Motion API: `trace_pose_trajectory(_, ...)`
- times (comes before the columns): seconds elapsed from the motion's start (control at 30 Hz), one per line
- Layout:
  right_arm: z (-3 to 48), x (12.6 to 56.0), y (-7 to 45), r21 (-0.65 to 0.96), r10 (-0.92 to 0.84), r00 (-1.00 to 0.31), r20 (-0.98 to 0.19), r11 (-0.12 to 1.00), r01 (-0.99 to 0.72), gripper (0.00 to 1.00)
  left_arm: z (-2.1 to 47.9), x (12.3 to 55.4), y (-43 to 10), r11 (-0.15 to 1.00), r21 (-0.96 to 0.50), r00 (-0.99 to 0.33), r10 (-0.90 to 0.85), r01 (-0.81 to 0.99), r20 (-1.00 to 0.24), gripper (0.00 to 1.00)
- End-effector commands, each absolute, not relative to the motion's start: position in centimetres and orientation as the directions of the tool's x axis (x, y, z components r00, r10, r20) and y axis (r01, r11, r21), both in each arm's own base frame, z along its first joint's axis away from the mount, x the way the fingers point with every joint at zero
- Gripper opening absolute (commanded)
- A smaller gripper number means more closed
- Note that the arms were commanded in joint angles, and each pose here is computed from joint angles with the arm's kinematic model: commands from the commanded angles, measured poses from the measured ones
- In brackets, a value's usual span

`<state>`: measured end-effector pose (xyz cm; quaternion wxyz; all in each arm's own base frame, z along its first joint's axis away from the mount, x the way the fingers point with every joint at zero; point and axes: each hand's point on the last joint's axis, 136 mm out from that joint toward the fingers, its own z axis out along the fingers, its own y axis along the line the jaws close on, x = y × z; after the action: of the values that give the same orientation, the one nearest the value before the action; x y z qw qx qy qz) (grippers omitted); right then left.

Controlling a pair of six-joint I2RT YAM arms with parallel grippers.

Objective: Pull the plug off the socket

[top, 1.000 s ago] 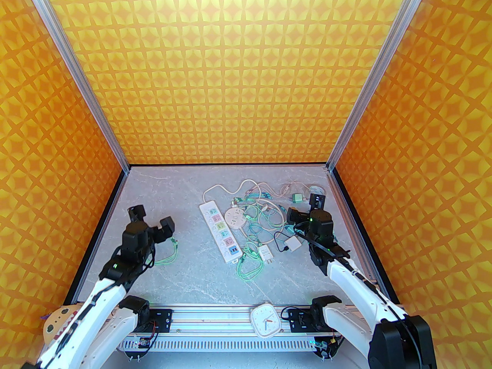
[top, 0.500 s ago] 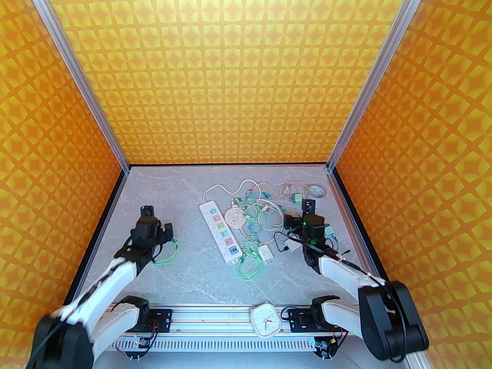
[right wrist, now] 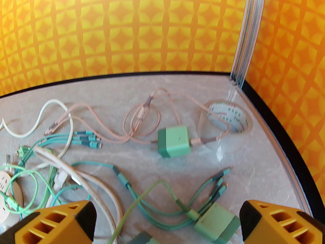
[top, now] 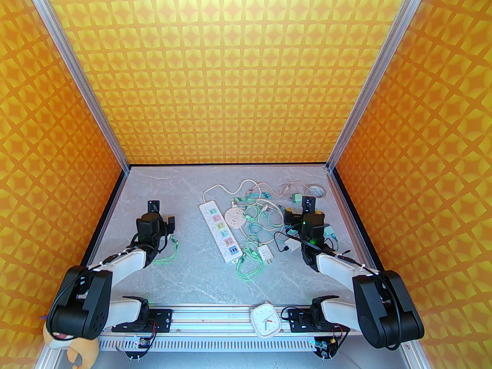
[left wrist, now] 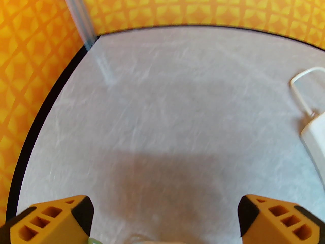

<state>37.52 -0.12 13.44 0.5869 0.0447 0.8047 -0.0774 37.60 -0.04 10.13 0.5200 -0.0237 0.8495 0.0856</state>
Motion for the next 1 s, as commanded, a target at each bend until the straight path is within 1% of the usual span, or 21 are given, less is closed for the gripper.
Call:
trace_pose_trajectory(0.0, 14.2, 38.1, 0.0, -0.088, -0.044, -0.26, -0.965, 0.983, 0.163, 0.99, 12.1, 39.9, -0.7, 0.989, 0.134, -0.377, 0.1, -0.065, -0.921, 0.99)
trace_pose_trajectory(0.1, 13.1, 38.4, 0.2, -0.092, -0.056, -0.229, -0.972, 0.984, 0.152, 0.98, 12.2, 40.8, -0.3, 0.987, 0.155, -0.369, 0.128, -0.043, -0.921, 0.99)
trace_pose_trajectory(0.17, 11.7, 38.7, 0.4, -0.102, -0.07, -0.223, -0.972, 0.985, 0.136, 0.98, 12.3, 40.8, 0.2, 0.988, 0.146, -0.323, 0.124, -0.045, -0.938, 0.99)
trace_pose_trajectory(0.2, 12.1, 38.9, 0.6, -0.105, -0.079, -0.189, -0.979, 0.986, 0.132, 0.99, 12.2, 40.6, 0.7, 0.99, 0.129, -0.3, 0.105, -0.061, -0.948, 0.99)
trace_pose_trajectory(0.3, 11.5, 39.3, 0.5, -0.102, -0.063, -0.267, -0.961, 0.986, 0.135, 0.99, 11.6, 40.4, 2.1, 0.995, 0.051, -0.287, 0.025, -0.083, -0.958, 0.99)
trace_pose_trajectory(0.33, 11.4, 39.5, 0.5, -0.1, -0.062, -0.275, -0.96, 0.987, 0.127, 0.98, 10.7, 40.1, 2.4, 0.996, 0.033, -0.301, 0.006, -0.083, -0.954, 0.99)
trace_pose_trajectory(0.37, 11.4, 39.6, 0.4, -0.095, -0.057, -0.269, -0.961, 0.987, 0.13, 0.98, 10.9, 40.1, 2.4, 0.996, 0.03, -0.263, 0.009, -0.079, -0.965, 0.99)
trace_pose_trajectory(0.4, 11.5, 39.6, 0.3, -0.09, -0.052, -0.271, -0.961, 0.987, 0.13, 0.98, 11.1, 39.9, 2.5, 0.996, 0.024, -0.254, 0.003, -0.082, -0.967, 0.99)
trace_pose_trajectory(0.43, 11.4, 39.6, 0.3, -0.089, -0.05, -0.276, -0.96, 0.987, 0.13, 0.98, 10.8, 39.8, 2.7, 0.996, 0.019, -0.274, -0.005, -0.087, -0.962, 0.99)
trace_pose_trajectory(0.57, 11.4, 39.6, 0.3, -0.09, -0.051, -0.275, -0.96, 0.987, 0.13, 0.98, 11.0, 39.6, 2.8, 0.996, 0.013, -0.246, -0.009, -0.088, -0.969, 0.99)
trace_pose_trajectory(0.97, 11.4, 39.6, 0.1, -0.089, -0.048, -0.274, -0.96, 0.986, 0.14, 0.98, 10.9, 39.9, 3.0, 0.994, 0.018, -0.266, -0.011, -0.105, -0.964, 0.99)
